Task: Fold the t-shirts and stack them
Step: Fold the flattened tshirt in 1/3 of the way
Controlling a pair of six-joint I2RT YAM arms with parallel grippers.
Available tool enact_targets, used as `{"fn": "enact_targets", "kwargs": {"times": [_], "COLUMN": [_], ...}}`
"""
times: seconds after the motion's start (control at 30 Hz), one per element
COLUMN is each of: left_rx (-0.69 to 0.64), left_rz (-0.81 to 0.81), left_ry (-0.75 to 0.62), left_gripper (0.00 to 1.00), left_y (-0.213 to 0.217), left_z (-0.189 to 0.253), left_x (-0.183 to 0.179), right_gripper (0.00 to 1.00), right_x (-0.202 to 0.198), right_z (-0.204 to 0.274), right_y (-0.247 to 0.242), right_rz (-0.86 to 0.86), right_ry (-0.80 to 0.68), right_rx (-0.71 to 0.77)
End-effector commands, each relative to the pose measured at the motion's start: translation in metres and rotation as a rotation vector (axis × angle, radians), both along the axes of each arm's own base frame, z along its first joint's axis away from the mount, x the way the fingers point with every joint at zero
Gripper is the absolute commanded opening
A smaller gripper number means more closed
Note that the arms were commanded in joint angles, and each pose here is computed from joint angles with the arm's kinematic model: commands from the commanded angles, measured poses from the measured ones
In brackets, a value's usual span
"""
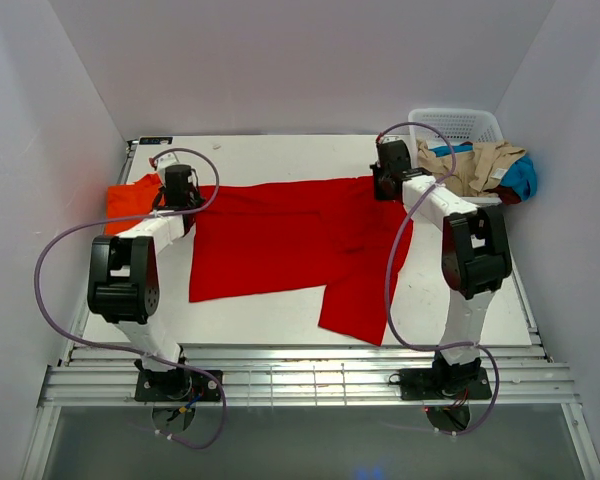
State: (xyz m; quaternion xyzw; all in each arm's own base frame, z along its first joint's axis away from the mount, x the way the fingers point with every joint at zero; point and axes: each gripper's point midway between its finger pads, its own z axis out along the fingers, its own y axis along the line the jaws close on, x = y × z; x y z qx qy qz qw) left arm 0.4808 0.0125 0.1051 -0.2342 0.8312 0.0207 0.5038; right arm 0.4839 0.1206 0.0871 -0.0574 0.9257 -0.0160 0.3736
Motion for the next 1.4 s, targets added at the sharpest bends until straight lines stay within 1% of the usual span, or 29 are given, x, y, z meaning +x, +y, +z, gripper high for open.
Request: {"fn": "enact_targets", "kwargs": {"times": [0.0, 0.07, 0.1, 0.13, 0.2, 0.23, 0.3, 0.43, 0.6, 0.67, 0.7, 0.73, 0.83, 0.97, 1.37], "left_rx": [-0.001, -0.006, -0.009, -0.008, -0.007, -0.004, 0.004, 0.021, 0.038, 0.04, 0.039, 0.038, 0.03, 0.029, 0.016], "left_rz": [-0.001, -0.001, -0.007, -0.01, -0.016, -0.014, -0.012, 0.0, -0.002, -0.003, -0.004, -0.005, -0.009, -0.013, -0.017], "left_ry": [-0.021, -0.02, -0.008, -0.016, -0.015, -0.022, -0.024, -0.029, -0.028, -0.021, -0.02, -0.016, -0.006, 0.029, 0.048], "left_gripper": [0.17, 0.13, 0.13, 0.13, 0.12, 0.12, 0.11, 0.11, 0.11, 0.11, 0.11, 0.11, 0.11, 0.12, 0.12], "left_y": [0.0, 0.0, -0.001, -0.001, -0.002, -0.002, -0.001, 0.002, 0.004, 0.004, 0.004, 0.003, 0.002, 0.002, 0.0], "left_z": [0.003, 0.002, -0.006, -0.005, -0.012, -0.01, -0.011, -0.011, -0.012, -0.015, -0.016, -0.018, -0.022, -0.034, -0.043], "left_x": [0.017, 0.026, 0.03, 0.034, 0.04, 0.045, 0.049, 0.054, 0.058, 0.059, 0.061, 0.061, 0.063, 0.064, 0.064], "right_gripper": [0.08, 0.08, 0.08, 0.08, 0.08, 0.08, 0.08, 0.08, 0.09, 0.13, 0.18, 0.21, 0.25, 0.28, 0.31], "right_x": [0.03, 0.045, 0.05, 0.059, 0.07, 0.078, 0.084, 0.096, 0.096, 0.095, 0.095, 0.096, 0.1, 0.102, 0.1], "right_z": [-0.006, -0.003, -0.014, -0.009, -0.018, -0.014, -0.021, -0.013, 0.006, 0.015, 0.016, 0.018, 0.02, 0.007, -0.014], "right_y": [-0.005, -0.006, -0.01, -0.01, -0.015, -0.014, -0.016, -0.015, -0.013, -0.014, -0.014, -0.014, -0.016, -0.021, -0.017], "right_rz": [0.007, 0.013, 0.007, 0.013, 0.019, 0.03, 0.039, 0.057, 0.07, 0.072, 0.073, 0.075, 0.073, 0.06, 0.083], "right_ry": [-0.018, -0.033, -0.016, -0.034, -0.032, -0.048, -0.043, -0.086, -0.142, -0.153, -0.156, -0.159, -0.163, -0.127, -0.078], "right_rx": [0.062, 0.087, 0.087, 0.103, 0.116, 0.135, 0.147, 0.164, 0.175, 0.176, 0.176, 0.176, 0.174, 0.17, 0.219]}}
